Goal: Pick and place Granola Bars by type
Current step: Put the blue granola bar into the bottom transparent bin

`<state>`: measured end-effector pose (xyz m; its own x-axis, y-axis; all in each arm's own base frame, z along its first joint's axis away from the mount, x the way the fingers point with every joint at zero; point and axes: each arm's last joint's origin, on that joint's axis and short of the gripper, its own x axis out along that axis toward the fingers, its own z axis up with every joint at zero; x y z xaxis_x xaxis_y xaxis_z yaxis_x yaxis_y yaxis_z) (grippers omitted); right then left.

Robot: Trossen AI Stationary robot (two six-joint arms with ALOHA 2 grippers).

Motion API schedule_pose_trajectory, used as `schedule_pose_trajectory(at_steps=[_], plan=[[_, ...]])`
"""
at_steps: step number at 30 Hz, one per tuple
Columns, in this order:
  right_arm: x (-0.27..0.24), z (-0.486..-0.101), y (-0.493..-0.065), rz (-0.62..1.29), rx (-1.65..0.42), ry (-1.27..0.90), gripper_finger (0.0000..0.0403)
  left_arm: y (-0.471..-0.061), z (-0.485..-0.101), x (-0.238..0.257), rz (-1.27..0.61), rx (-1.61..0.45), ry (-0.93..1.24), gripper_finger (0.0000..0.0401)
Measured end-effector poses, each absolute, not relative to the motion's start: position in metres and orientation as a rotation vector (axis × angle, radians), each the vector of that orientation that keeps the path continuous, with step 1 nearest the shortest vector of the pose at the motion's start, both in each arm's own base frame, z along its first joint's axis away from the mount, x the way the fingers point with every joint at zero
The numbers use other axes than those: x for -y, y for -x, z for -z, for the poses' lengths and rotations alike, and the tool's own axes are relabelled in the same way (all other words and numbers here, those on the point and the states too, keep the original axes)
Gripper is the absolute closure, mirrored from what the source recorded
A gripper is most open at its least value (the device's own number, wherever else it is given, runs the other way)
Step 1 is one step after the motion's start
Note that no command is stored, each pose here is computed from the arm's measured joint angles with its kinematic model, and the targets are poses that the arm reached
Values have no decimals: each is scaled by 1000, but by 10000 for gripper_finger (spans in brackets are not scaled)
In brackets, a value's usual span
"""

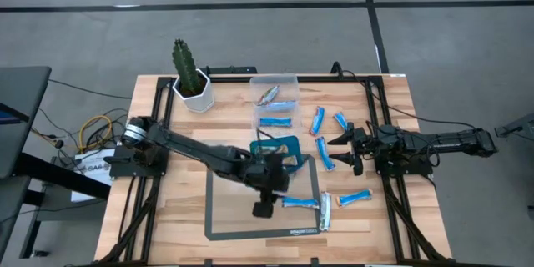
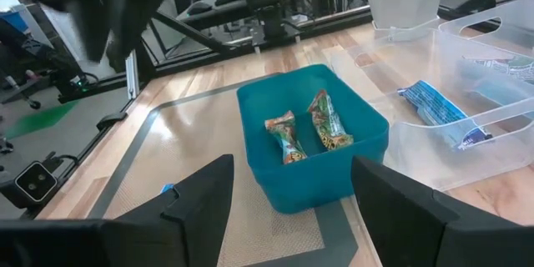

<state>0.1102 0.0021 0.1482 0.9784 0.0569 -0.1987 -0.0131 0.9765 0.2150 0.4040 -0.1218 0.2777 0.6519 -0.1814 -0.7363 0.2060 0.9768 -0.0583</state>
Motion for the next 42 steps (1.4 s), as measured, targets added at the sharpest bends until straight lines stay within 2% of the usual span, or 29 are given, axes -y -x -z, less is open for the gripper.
schedule_pose_trajectory(at_steps=[12,18,27,35,42], plan=[[-2,-148,-110,-36,-205,-214,168,-461,-230,150,243,-922,-36,269],[-2,-148,-110,-36,-205,-214,168,-474,-210,154,218,-1000,-59,267],[-2,-148,-110,-36,-205,-214,168,-480,-170,151,130,-1098,-120,228],[-2,-148,-110,-36,-205,-214,168,-483,-168,140,118,-1107,-103,188],[-2,-148,-110,-36,-205,-214,168,-483,-168,141,160,-1113,-72,187]])
